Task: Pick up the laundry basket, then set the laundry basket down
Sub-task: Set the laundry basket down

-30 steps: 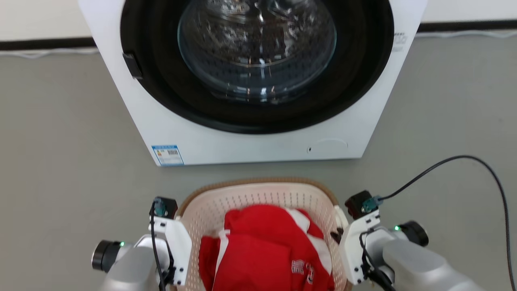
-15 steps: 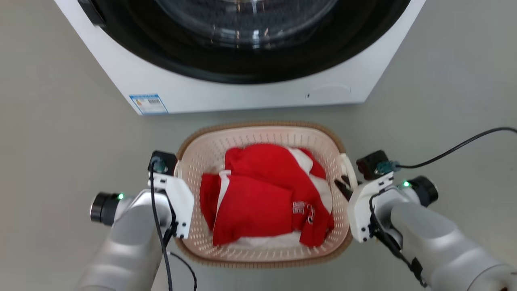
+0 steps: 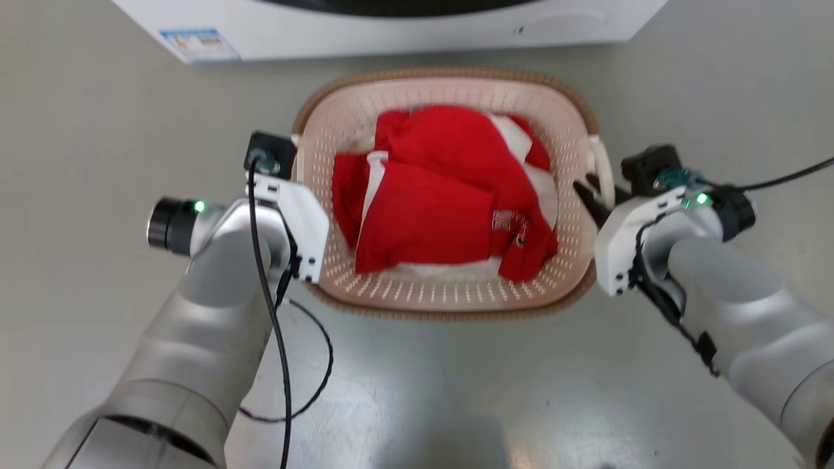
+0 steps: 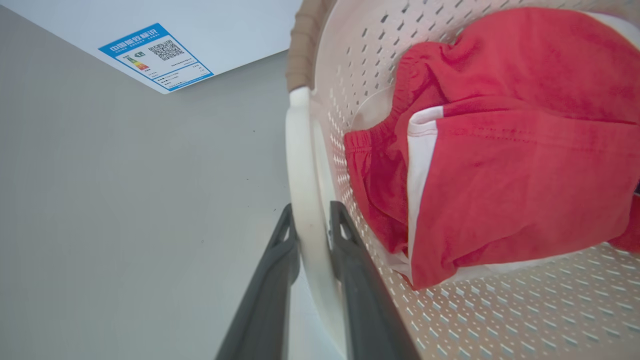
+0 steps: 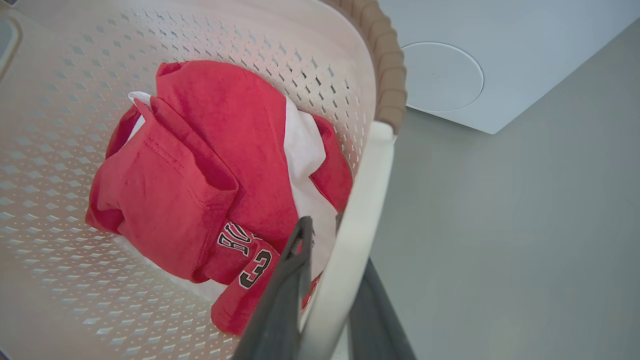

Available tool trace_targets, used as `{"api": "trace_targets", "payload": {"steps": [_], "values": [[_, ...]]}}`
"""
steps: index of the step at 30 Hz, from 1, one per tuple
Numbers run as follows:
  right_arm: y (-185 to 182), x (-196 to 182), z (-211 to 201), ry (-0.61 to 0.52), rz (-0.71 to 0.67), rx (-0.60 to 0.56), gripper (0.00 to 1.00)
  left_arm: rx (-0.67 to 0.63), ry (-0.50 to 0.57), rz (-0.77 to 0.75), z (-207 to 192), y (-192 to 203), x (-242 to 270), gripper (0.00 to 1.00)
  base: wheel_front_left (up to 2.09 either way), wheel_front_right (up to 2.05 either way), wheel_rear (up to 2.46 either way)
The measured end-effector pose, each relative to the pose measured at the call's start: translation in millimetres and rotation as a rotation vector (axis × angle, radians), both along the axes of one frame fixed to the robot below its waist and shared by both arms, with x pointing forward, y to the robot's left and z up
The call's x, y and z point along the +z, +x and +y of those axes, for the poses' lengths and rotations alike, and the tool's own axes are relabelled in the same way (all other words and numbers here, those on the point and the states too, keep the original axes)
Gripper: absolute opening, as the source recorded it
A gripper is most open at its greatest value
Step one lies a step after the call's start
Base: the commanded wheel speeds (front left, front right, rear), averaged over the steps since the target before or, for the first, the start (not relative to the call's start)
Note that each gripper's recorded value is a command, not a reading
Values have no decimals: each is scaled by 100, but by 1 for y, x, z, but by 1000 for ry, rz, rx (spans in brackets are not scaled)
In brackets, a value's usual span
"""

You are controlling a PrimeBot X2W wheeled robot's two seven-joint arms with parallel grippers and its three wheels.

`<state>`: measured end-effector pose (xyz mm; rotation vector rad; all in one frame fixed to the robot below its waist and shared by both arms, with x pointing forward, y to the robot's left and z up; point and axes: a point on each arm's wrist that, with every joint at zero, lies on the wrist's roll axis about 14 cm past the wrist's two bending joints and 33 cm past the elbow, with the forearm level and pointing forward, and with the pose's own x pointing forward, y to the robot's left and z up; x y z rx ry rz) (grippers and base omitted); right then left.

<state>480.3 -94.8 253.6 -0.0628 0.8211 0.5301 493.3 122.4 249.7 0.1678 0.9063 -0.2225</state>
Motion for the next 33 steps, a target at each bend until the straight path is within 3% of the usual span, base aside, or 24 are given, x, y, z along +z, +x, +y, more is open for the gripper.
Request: {"api": "trace_targets", "payload": {"steps": [10, 17, 33], "values": [[32, -40, 3, 0, -1, 30, 0, 17, 9, -5, 4, 24, -34, 0, 0, 0, 0], [30, -62, 7, 4, 24, 44, 0, 31, 13, 9, 8, 19, -53, 0, 0, 0, 0], [43, -78, 1, -9, 11, 51, 0, 32, -11, 4, 1, 21, -71, 0, 0, 0, 0]]}}
